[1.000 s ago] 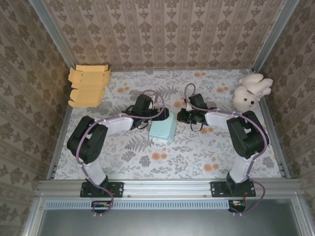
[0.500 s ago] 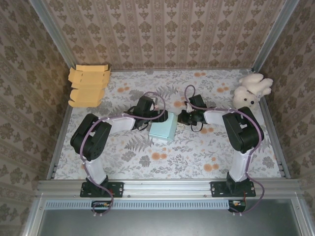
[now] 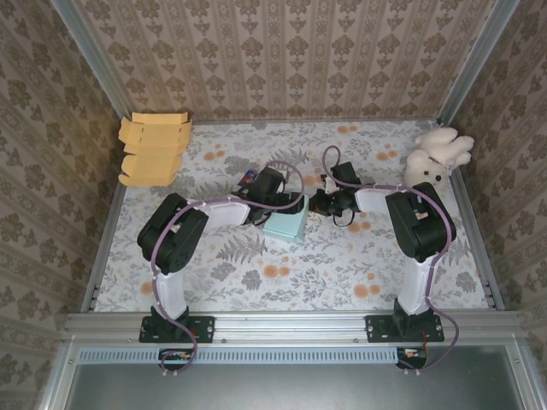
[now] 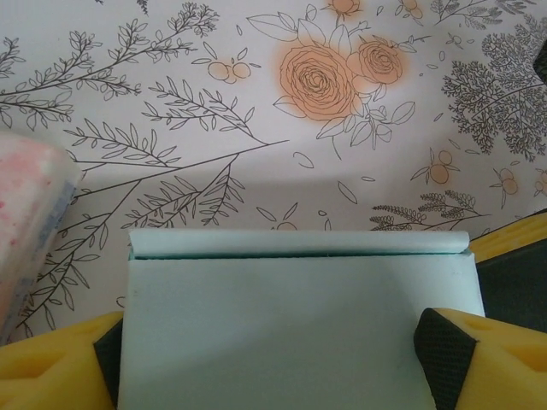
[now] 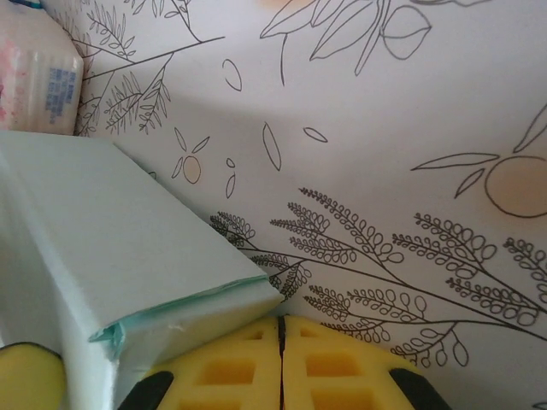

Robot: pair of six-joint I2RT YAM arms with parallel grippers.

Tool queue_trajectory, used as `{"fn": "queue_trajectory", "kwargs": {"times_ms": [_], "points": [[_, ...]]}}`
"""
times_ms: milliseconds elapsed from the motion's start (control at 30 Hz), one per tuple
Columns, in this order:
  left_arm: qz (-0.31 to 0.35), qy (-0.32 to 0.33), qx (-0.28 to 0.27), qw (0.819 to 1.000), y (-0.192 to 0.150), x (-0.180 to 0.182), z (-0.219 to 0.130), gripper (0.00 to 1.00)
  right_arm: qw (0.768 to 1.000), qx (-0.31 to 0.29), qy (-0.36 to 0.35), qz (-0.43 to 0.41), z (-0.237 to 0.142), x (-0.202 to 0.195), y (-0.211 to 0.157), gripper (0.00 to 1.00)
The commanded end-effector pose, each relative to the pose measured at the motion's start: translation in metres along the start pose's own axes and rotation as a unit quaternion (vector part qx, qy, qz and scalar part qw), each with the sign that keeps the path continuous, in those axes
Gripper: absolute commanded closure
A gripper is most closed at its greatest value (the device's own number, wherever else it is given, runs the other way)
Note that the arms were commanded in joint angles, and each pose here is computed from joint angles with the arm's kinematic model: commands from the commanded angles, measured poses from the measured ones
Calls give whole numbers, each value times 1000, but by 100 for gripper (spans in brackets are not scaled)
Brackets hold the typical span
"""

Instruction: Fold the paper box

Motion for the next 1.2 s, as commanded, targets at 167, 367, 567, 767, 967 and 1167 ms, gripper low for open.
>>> {"fn": "queue_trajectory", "kwargs": {"times_ms": [167,367,567,767,967,1167], "points": [[77,-215,29,973,-27,-125,-13,16,999,17,38,-15,24,5,-8,92],[74,-232,27,969,-24,-133,-15,16,999,18,46,-14,25,5,-10,92],[58,-275,31,959,-25,-145,-13,16,998,18,54,-14,27,5,-12,92],[40,-308,30,950,-25,-155,-12,16,998,16,63,-12,30,3,-13,92],[56,-303,41,950,-31,-166,-9,18,997,17,70,-5,34,2,-13,93],[63,-297,30,952,-27,-167,-19,18,997,15,70,-7,32,4,-12,93]]}}
Point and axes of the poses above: each hand's point on the last joint's axis, 136 mm out from that joint toward the fingers, its own z axis out along the fingers, its own x axis along the line the jaws close on, y = z × x, the point moved 4 cm from there along -z, back along the fingers, and after that the axes turned 5 degrees about z, right-handed, at the moved point
